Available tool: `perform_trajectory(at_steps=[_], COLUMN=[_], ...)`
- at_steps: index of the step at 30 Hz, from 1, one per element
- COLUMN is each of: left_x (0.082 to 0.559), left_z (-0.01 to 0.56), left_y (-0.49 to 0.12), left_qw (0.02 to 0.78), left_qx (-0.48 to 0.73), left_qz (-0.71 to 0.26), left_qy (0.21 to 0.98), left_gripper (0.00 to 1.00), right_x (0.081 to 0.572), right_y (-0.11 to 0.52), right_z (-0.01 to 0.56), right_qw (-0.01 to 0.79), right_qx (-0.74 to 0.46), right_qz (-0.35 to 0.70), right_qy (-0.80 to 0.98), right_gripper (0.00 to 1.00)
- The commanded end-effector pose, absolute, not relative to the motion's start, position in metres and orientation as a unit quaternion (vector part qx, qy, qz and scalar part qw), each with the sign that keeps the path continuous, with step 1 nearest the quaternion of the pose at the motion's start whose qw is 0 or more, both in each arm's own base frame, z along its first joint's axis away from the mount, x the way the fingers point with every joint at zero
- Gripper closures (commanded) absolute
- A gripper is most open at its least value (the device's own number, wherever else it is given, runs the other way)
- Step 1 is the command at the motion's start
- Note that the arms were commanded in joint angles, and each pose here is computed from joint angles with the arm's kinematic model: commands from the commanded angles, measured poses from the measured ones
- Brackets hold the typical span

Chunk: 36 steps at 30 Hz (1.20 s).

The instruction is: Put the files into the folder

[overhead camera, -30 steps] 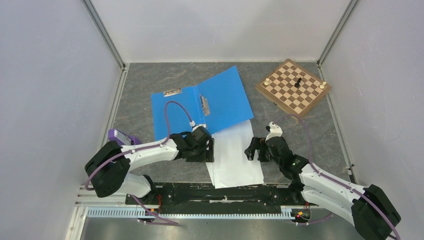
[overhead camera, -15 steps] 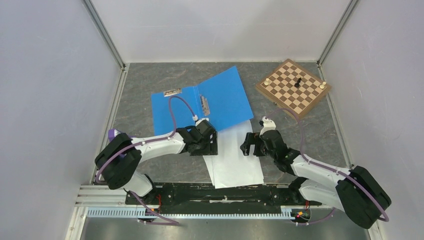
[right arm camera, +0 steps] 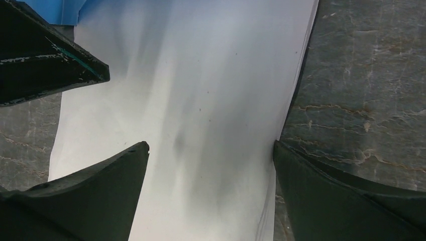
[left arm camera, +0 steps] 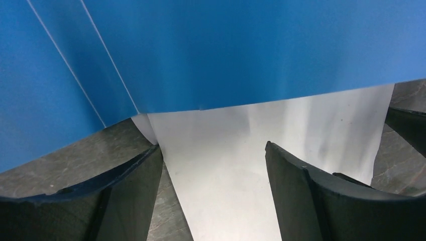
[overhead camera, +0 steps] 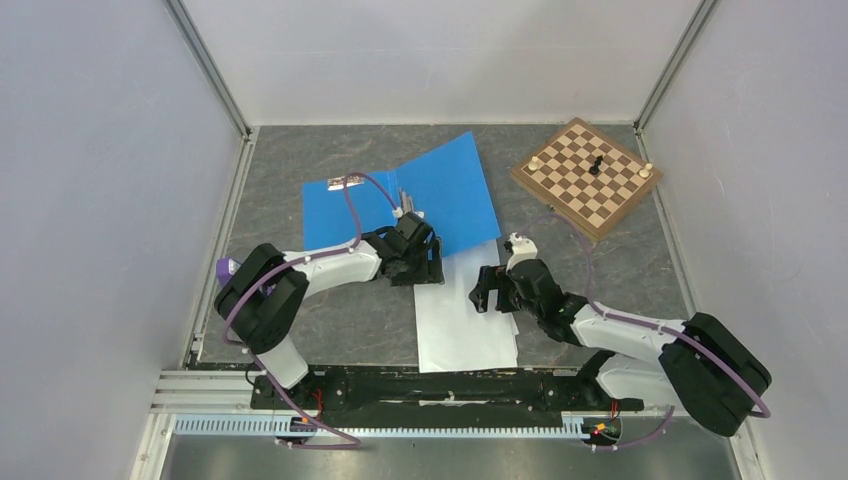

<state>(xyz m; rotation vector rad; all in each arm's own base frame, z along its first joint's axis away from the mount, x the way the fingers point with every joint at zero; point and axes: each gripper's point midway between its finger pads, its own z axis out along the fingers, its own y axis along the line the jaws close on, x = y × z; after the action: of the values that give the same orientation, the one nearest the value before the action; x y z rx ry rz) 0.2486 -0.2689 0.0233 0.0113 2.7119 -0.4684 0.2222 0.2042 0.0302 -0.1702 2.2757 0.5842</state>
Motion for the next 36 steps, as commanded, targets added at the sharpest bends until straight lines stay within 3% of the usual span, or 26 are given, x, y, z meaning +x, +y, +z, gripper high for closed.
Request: perform_trajectory(at_steps=[1, 13, 19, 29, 36], left_x=[0.201, 0.159, 0.166, 0.180, 0.169], left_z=[-0.027, -0.023, -0.016, 0.006, 0.003], left_y=[-0.258, -0.287, -0.301, -0.269, -0.283], left_qw=[0.097, 0.072, 0.081, 0.119, 0.093], left_qx=[0.065, 0.106, 0.117, 0.126, 0.121], left_qz=[-0.139, -0.175, -0.182, -0.118, -0.161], left_qy=[0.983, 0.976, 0.973, 0.978, 0.975], left_gripper=[0.19, 0.21, 0.21, 0.21, 0.20], right_x=[0.199, 0.174, 0.181, 0.202, 0.191], right_y=[0.182, 0.142, 0.128, 0.110, 0.125], right_z=[0.006, 0.005, 0.013, 0.033, 0.017], right_qw=[0.338, 0.343, 0.366, 0.376, 0.328], right_qx=[-0.052, 0.006, 0.027, 0.034, -0.002], right_qz=[0.187, 0.161, 0.132, 0.112, 0.159], right_qy=[0.921, 0.925, 0.921, 0.919, 0.931], right_gripper=[0.02, 0.02, 0.02, 0.02, 0.02])
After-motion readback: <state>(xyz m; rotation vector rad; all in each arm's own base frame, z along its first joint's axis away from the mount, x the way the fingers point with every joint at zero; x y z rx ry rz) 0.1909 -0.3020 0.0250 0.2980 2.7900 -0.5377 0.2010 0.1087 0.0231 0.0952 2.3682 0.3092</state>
